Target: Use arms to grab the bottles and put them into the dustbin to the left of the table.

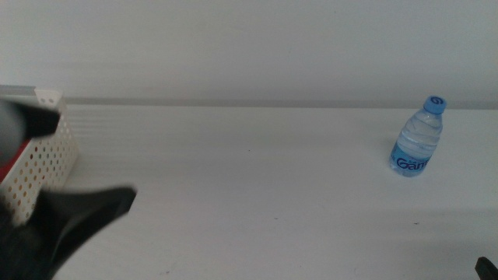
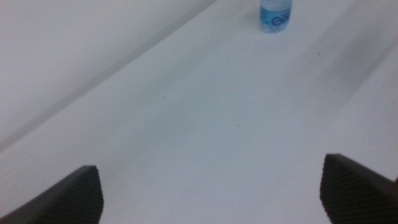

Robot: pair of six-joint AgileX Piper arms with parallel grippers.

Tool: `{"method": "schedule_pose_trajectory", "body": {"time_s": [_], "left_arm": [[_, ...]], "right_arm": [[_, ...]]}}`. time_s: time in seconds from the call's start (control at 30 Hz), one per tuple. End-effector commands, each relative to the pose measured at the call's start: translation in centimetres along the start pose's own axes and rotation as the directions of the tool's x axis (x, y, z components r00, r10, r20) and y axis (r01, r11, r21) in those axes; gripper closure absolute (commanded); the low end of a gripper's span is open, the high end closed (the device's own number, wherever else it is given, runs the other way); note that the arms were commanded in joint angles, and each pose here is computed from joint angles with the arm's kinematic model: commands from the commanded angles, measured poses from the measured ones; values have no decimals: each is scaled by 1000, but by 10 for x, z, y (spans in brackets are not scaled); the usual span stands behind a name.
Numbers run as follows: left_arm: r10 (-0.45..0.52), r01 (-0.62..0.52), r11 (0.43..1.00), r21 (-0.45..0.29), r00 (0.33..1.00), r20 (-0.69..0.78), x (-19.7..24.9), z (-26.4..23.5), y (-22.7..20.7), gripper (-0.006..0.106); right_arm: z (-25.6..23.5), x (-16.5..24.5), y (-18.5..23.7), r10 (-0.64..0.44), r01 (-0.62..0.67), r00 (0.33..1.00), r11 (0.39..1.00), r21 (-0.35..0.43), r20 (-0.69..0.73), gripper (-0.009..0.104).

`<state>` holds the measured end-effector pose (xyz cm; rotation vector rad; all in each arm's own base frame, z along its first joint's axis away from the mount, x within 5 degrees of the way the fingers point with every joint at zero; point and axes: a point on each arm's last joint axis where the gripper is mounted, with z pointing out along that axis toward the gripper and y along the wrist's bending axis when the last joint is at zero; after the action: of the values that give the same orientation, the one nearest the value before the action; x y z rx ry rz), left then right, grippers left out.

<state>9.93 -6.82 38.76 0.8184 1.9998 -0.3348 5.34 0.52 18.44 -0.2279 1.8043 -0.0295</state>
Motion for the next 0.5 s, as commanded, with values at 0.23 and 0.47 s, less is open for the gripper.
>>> {"method": "schedule_pose_trajectory", "body": {"time_s": [0.23, 0.47], "left_arm": [[-161, 161, 987, 7, 986, 49, 23, -15, -9, 7], [-164, 164, 986, 8, 984, 70, 21, -15, -9, 7]], "right_arm": [[2, 11, 1, -3, 3, 1000, 1000, 8, 4, 3], [2, 11, 1, -3, 3, 1000, 1000, 8, 4, 3]]}}
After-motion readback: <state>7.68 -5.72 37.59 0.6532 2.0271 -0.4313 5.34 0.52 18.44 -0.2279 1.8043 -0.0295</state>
